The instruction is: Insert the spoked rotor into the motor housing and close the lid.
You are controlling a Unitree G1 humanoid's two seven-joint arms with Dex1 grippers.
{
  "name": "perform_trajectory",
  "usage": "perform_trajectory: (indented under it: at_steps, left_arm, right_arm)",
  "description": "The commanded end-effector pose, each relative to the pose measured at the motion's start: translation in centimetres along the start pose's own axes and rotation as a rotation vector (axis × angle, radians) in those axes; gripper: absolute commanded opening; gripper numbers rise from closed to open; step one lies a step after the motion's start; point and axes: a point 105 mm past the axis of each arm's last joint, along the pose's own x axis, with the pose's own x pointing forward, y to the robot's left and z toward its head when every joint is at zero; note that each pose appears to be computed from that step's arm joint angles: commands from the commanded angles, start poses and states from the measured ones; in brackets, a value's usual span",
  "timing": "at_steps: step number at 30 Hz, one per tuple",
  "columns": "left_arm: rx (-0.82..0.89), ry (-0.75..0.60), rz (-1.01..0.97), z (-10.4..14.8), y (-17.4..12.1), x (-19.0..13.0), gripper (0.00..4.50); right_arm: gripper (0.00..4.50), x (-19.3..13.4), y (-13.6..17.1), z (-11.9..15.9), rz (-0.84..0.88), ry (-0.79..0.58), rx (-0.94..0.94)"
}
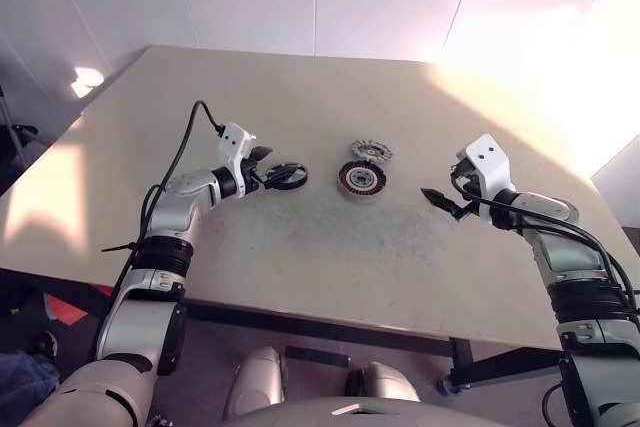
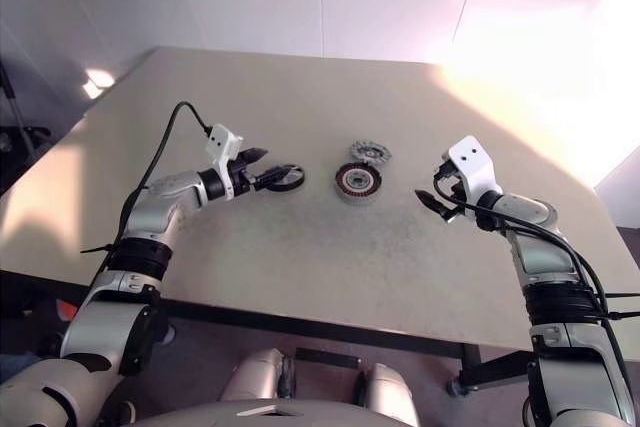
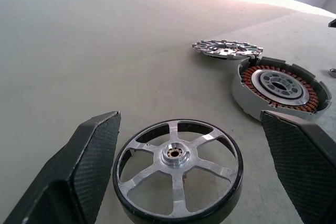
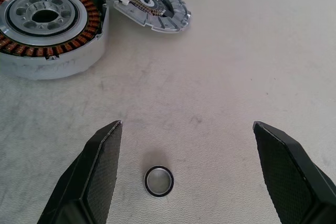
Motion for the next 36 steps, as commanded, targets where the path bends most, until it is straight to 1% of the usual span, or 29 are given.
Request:
perform_trajectory:
  at_steps: [1, 15, 21, 27, 32, 36]
  left_arm:
    - [0.034, -0.028, -0.01, 1.0, -0.1, 0.1, 4.5]
    - [0.027, -0.026, -0.008, 0.6, -0.5, 0.0, 4.5]
    - [0.029, -0.025, -0.012, 0.6, -0.5, 0.0, 4.5]
    - [0.031, -0.024, -0.012, 0.6, -0.6, 0.0, 4.5]
    - [0.034, -0.021, -0.012, 0.4, -0.6, 0.0, 4.5]
    - [0.038, -0.02, -0.01, 0.4, -0.6, -0.1, 4.5]
  right_arm:
    - [4.48, 0.0, -0.6, 1.6, -0.01, -0.043, -0.04]
    - [4.48, 0.0, -0.3, 0.9, 0.028, 0.006, -0.032]
    - [4.48, -0.5, -0.5, -0.1, 0.033, 0.036, -0.022]
    - [4.48, -1.2, -0.9, -1.8, 0.029, 0.078, 0.014]
    - [4.48, -1.0, -1.0, -2.4, 0.023, 0.086, 0.055]
    - [4.48, -0.7, -1.1, -3.5, 0.018, 0.111, 0.1]
